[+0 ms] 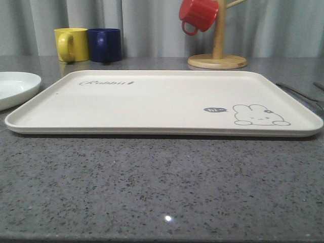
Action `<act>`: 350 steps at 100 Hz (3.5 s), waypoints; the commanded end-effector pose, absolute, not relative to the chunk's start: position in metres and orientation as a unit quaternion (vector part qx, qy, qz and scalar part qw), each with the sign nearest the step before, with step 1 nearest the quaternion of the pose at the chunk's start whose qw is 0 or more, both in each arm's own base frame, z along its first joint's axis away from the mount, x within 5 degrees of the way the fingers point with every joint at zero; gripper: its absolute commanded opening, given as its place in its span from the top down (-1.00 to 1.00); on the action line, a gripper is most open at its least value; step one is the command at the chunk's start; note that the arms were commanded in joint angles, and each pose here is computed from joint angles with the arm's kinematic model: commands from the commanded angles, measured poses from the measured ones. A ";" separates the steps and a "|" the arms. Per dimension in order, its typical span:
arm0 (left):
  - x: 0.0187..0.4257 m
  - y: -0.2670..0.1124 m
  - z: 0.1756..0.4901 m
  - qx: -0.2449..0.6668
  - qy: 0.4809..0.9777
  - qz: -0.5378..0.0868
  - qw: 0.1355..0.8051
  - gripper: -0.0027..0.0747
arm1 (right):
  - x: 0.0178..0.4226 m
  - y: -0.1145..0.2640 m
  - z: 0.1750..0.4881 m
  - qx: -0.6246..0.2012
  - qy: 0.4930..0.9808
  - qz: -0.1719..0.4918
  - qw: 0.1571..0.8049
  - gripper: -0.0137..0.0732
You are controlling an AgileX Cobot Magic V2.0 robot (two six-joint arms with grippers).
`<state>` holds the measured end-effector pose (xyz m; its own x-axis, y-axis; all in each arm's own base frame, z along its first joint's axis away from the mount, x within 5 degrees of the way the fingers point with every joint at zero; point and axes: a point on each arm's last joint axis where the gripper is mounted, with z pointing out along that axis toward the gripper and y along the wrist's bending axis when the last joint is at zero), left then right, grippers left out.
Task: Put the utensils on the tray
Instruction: 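Lift the white plate with the left gripper and lower it onto the tray, then open the left gripper and raise it away from the plate, then move the right gripper down over the silver fork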
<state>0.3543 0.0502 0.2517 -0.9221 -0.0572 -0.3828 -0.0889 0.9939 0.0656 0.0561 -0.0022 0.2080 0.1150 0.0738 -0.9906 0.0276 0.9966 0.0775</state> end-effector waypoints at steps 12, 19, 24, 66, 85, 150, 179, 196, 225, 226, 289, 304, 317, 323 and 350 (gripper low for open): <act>0.343 0.052 0.285 -0.040 0.970 0.028 0.236 0.97 | 0.052 -0.002 0.223 0.030 0.620 0.009 0.784 0.77; 0.338 0.054 0.294 -0.044 0.967 0.013 0.252 0.97 | 0.052 -0.002 0.223 0.030 0.620 0.009 0.784 0.77; 0.334 0.056 0.302 -0.046 0.963 0.004 0.265 0.97 | 0.052 -0.002 0.223 0.030 0.620 0.009 0.784 0.77; 0.294 0.047 0.368 -0.034 0.922 -0.081 0.377 0.97 | 0.052 -0.002 0.223 0.030 0.620 0.009 0.784 0.77; 0.299 0.013 0.376 0.014 0.909 -0.148 0.388 0.98 | 0.052 -0.002 0.223 0.030 0.620 0.009 0.784 0.77; 0.370 -0.099 0.305 0.136 0.926 -0.214 0.280 0.98 | 0.052 -0.002 0.223 0.030 0.620 0.009 0.784 0.77; 0.378 -0.101 0.284 0.130 0.934 -0.219 0.252 0.96 | 0.052 -0.002 0.223 0.030 0.620 0.009 0.784 0.77; 0.379 -0.101 0.284 0.131 0.933 -0.218 0.254 0.46 | 0.052 -0.002 0.223 0.030 0.620 0.009 0.784 0.77; 0.375 -0.099 0.305 0.125 0.920 -0.214 0.305 0.05 | 0.052 -0.002 0.223 0.030 0.620 0.009 0.784 0.77; 0.375 -0.099 0.308 0.125 0.918 -0.214 0.310 0.05 | 0.052 -0.002 0.223 0.030 0.620 0.009 0.784 0.77; 0.229 -0.046 0.360 0.065 0.788 -0.102 0.604 0.05 | 0.052 -0.002 0.223 0.030 0.620 0.009 0.784 0.77; 0.190 -0.037 0.346 0.054 0.769 -0.093 0.631 0.05 | 0.052 -0.002 0.223 0.030 0.620 0.009 0.784 0.77; 0.165 -0.030 0.337 0.037 0.746 -0.089 0.659 0.05 | 0.052 -0.002 0.225 0.031 0.611 0.008 0.791 0.77; 0.153 -0.026 0.335 0.030 0.730 -0.084 0.678 0.05 | 0.051 -0.002 0.226 0.031 0.605 0.008 0.796 0.77; 0.115 -0.018 0.327 0.023 0.689 -0.084 0.719 0.49 | 0.048 -0.003 0.240 0.040 0.595 0.019 0.802 0.77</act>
<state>0.1217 -0.0218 0.3141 -0.0757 -0.0618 -0.9952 0.1753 0.9817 -0.0742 0.0551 -0.0026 0.2151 0.1797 0.0732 -0.9810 0.0271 0.9965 0.0794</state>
